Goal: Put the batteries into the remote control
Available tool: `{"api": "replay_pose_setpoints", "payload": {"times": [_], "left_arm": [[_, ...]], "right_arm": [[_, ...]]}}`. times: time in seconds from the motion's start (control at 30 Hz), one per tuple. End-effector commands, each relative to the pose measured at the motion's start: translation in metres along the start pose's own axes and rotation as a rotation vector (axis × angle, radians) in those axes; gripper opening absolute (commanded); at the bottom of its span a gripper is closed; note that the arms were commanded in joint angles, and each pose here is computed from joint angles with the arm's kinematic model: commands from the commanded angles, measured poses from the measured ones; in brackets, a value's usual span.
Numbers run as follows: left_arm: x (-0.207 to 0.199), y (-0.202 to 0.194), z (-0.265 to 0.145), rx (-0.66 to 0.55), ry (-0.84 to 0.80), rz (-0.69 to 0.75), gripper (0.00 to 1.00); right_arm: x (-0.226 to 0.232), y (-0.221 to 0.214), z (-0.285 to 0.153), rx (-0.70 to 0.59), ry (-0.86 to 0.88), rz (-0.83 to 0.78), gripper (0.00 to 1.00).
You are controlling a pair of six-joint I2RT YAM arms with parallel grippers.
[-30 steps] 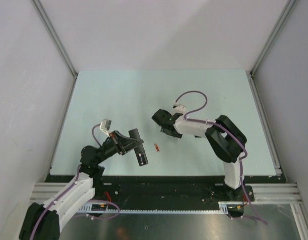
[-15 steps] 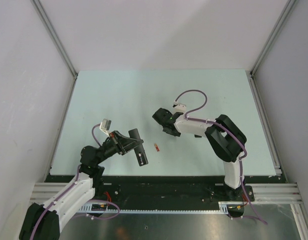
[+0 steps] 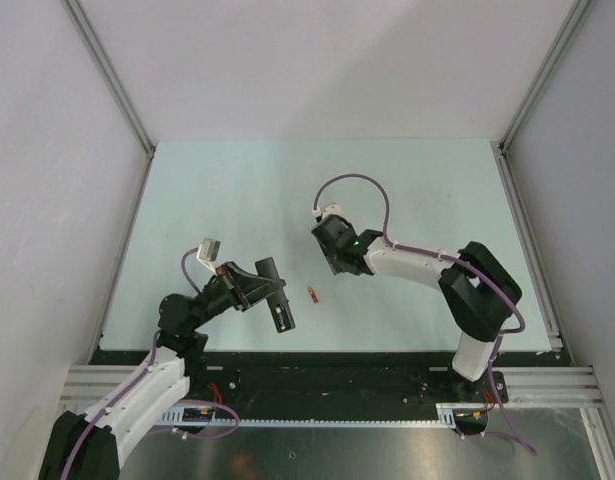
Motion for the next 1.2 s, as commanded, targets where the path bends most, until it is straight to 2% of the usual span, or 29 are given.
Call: {"api": "replay_pose_setpoints", "payload": {"times": [0.0,0.07,0.23,0.43,0.53,0.63,0.67,0.77,1.0,1.17], "left_arm": [[0.051,-0.048,-0.034,0.065,0.125,-0.089,0.0],[0.051,-0.048,-0.034,0.068,0.125,-0.091,0.0],[0.05,-0.048,-0.034,0.069,0.117,-0.09,0.0],[0.051,-0.049,-0.034,0.067,0.124,-0.091,0.0],[0.051,-0.048,-0.034,0.066,0.128,-0.091,0.0],[0.051,-0.047,-0.033,0.065,0.129,-0.089,0.0],[0.052,-0.047,-0.033,0.066,0.131,-0.09,0.0],[0.052,-0.048,-0.033,0.068,0.132,-0.091,0.0],[0.052,-0.047,-0.033,0.067,0.131,-0.091,0.0],[0.052,-0.048,-0.033,0.069,0.133,-0.093,0.0]], "right_arm": [[-0.011,0.011,0.003,-0.034,0.198,-0.358,0.18],[-0.01,-0.002,0.01,-0.007,0.257,-0.419,0.19],[-0.007,-0.022,0.021,0.051,0.38,-0.44,0.19],[-0.008,-0.027,0.022,0.075,0.398,-0.445,0.19],[-0.01,-0.034,0.026,0.11,0.39,-0.443,0.23],[-0.01,-0.035,0.025,0.104,0.391,-0.412,0.39],[-0.011,-0.035,0.025,0.1,0.383,-0.401,0.5],[-0.011,-0.032,0.024,0.087,0.382,-0.366,0.6],[-0.011,-0.02,0.017,0.032,0.374,-0.32,0.7],[-0.016,0.021,-0.015,-0.146,0.327,-0.137,0.75]]}}
Point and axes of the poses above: each gripper's point midway between its finger pads, its own z axis out along the fingers, its own x axis along the line the jaws close on, y = z × x, the point moved 7 cm from there along -z, back along the fingers, and after that the axes turned 7 degrees about z, right-handed, at the moved point
